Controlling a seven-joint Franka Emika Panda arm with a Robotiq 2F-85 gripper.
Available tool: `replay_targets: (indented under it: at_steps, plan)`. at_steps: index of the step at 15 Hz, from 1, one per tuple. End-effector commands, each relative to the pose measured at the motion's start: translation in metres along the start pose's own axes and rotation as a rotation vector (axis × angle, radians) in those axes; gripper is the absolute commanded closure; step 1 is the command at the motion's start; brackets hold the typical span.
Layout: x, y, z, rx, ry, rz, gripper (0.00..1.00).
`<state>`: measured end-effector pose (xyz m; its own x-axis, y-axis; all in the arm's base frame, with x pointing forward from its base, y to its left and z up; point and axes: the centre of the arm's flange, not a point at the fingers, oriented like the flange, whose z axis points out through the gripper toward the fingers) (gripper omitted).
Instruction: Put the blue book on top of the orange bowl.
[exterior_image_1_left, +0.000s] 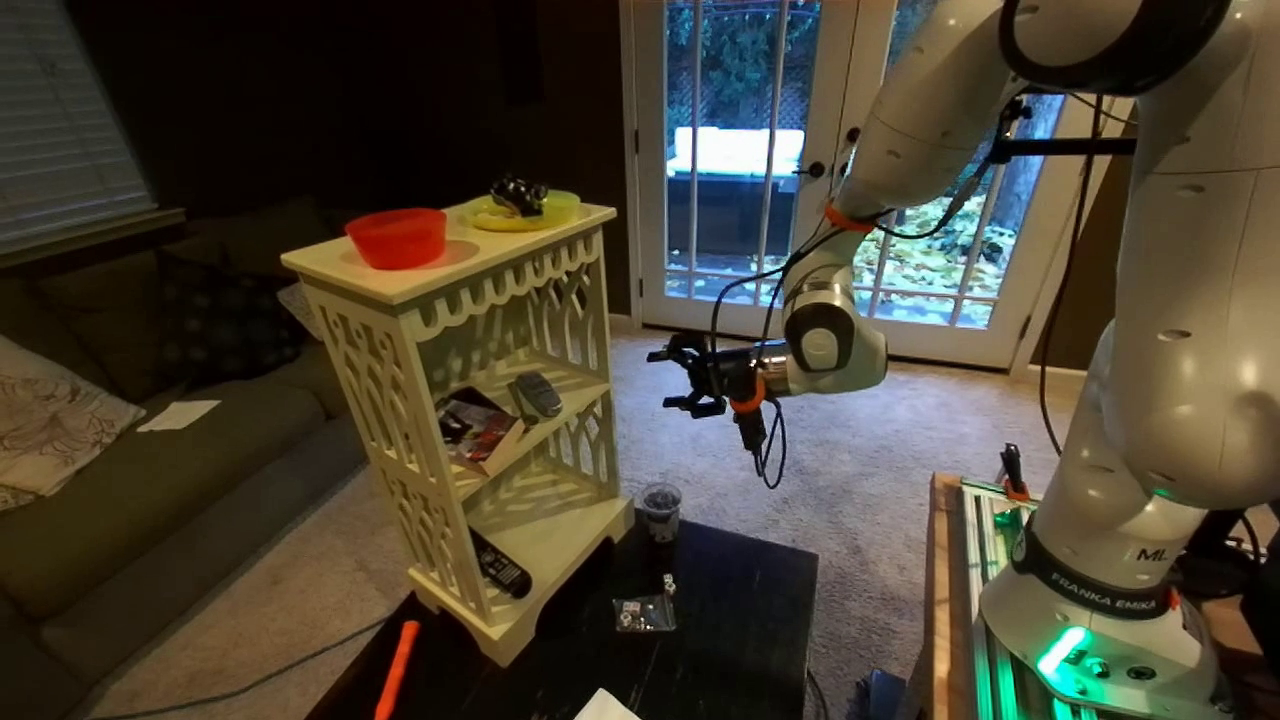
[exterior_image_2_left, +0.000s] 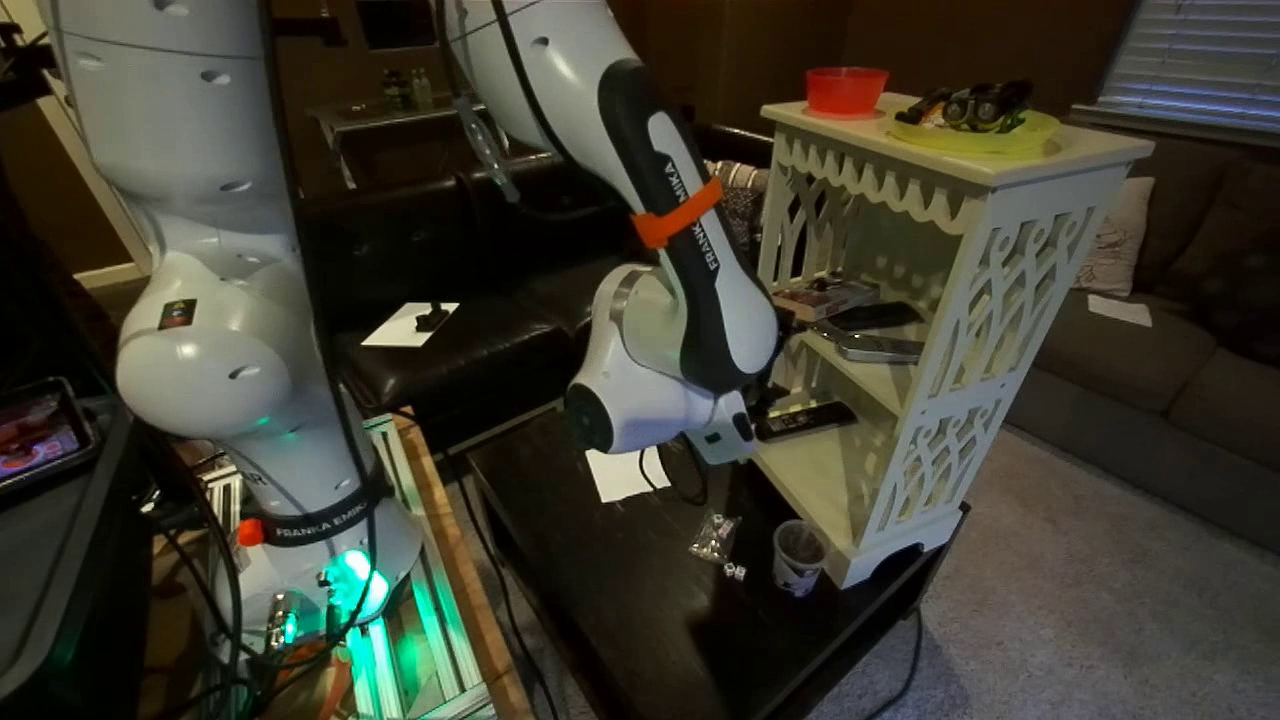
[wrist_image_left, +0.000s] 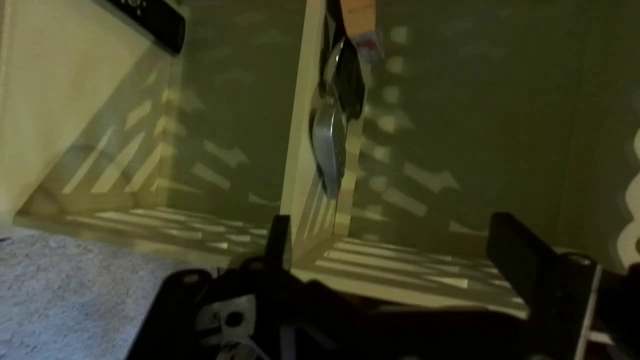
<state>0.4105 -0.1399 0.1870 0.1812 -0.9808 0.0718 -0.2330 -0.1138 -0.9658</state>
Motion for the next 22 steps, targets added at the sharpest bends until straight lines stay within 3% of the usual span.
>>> replay_targets:
  at_steps: [1, 9, 10, 16, 22]
  plan:
    - [-0.052, -0.006, 0.01, -0.01, 0.084, -0.024, 0.0]
    - [-0.073, -0.016, -0.019, -0.02, 0.08, -0.025, 0.0]
    - [-0.003, -0.007, -0.041, -0.022, 0.047, -0.008, 0.0]
    - [-0.004, -0.006, -0.042, -0.025, 0.048, -0.006, 0.0]
    - [-0.082, -0.014, -0.016, 0.08, -0.142, 0.044, 0.0]
